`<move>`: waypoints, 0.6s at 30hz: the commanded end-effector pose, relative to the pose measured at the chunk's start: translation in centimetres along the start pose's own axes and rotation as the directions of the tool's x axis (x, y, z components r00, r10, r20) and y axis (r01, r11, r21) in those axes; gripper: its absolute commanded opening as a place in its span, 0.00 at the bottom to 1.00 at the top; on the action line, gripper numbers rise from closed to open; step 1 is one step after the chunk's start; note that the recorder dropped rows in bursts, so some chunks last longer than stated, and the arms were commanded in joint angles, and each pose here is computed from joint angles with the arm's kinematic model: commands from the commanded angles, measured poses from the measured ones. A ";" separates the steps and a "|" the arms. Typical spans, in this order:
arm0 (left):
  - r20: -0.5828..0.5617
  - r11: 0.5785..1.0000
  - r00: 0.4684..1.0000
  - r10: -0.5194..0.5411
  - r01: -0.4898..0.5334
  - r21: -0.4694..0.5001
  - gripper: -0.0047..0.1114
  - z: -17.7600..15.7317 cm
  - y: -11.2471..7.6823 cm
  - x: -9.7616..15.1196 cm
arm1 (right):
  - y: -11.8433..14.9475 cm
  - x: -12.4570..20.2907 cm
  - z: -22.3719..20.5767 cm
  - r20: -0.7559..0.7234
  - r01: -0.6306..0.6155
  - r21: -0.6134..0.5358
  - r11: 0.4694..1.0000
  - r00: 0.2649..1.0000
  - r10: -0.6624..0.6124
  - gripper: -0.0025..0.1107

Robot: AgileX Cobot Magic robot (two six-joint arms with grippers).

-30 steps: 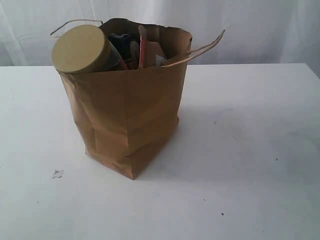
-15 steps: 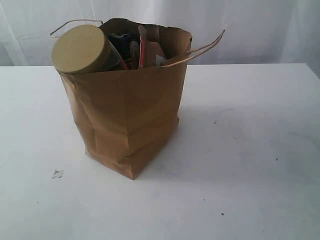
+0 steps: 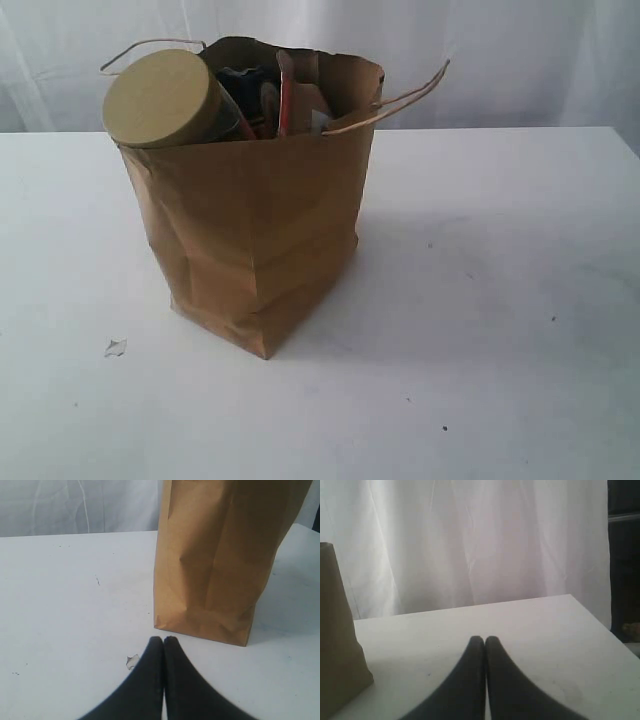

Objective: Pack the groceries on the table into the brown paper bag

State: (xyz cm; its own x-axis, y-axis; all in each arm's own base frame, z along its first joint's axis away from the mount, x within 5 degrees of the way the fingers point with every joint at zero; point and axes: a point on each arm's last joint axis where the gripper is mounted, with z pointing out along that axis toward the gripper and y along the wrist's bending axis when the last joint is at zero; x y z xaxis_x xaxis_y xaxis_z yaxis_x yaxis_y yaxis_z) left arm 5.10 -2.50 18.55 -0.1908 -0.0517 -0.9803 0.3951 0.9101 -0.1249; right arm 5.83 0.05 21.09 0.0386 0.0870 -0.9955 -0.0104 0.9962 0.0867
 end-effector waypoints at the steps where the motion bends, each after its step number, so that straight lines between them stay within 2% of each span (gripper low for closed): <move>1: 0.001 1.000 1.000 -0.002 0.002 -0.001 0.04 0.0 0.0 0.1 | 0.0 0.2 0.0 -0.007 0.012 0.005 1.000 1.000 -0.011 0.02; 8: 0.001 1.000 1.000 -0.002 0.002 -0.001 0.04 0.0 0.0 0.1 | -0.1 1.0 -0.1 -0.098 0.014 0.005 1.000 0.995 -0.013 0.02; 18: 0.001 1.000 1.000 -0.002 0.002 -0.001 0.04 0.0 0.0 0.1 | -0.1 1.0 -0.1 -0.094 0.014 0.005 1.000 0.995 -0.013 0.02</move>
State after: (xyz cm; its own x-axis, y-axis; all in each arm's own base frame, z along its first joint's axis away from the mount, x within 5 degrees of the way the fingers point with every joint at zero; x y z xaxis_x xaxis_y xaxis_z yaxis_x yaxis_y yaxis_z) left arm 5.10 -2.50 18.55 -0.1908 -0.0517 -0.9803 0.3951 0.9101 -0.1249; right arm 5.81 0.12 20.20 -0.0584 0.0842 -0.9947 -0.0096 0.9963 0.0849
